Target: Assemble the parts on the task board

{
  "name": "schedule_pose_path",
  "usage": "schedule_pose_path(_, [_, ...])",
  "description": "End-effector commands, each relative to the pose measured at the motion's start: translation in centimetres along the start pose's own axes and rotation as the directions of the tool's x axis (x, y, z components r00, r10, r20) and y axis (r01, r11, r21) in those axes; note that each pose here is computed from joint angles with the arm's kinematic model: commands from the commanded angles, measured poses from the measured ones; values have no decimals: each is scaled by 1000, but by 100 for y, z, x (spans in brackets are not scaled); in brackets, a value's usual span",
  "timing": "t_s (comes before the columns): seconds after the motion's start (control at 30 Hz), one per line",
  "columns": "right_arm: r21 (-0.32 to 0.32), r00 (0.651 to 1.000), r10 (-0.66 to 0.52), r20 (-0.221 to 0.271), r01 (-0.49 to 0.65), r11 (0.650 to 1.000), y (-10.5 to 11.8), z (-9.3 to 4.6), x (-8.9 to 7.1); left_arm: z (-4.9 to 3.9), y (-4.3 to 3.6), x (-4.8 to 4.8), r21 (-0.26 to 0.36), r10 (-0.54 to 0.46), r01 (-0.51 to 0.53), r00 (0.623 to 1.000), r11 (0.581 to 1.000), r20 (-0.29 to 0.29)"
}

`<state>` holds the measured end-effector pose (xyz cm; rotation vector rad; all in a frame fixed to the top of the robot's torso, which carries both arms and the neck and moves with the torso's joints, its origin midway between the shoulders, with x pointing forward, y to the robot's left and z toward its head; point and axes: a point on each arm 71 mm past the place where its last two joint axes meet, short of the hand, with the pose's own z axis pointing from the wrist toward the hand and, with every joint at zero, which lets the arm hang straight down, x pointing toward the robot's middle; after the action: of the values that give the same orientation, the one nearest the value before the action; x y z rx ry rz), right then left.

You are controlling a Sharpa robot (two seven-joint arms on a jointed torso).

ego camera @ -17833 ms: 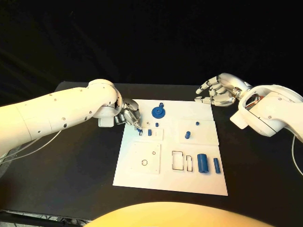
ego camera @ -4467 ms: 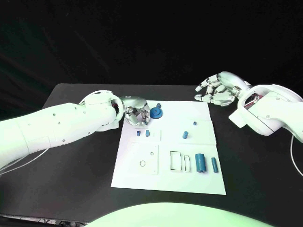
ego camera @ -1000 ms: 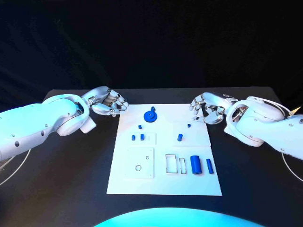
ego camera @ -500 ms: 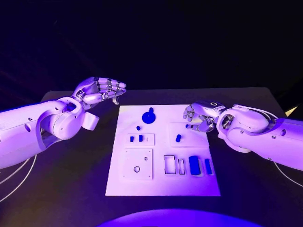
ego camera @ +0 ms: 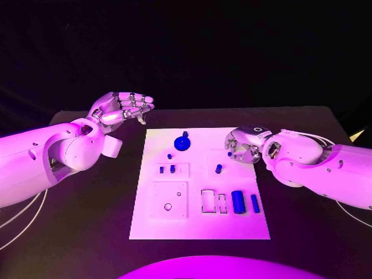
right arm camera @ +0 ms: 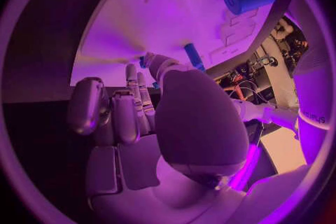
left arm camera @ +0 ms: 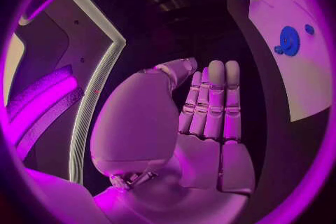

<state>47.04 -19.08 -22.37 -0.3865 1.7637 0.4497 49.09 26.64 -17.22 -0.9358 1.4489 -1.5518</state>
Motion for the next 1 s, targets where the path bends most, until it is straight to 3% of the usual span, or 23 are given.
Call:
schedule_pose_path(0.03, [1, 999, -32, -31, 32, 999, 12, 12, 39, 7, -20, 19, 20, -20, 20, 1000, 1000, 2])
schedule_pose_path(1.0, [5, 992, -71, -101, 71, 997, 112, 53, 202, 9, -11, 22, 8, 6, -5, 1000, 1000, -11])
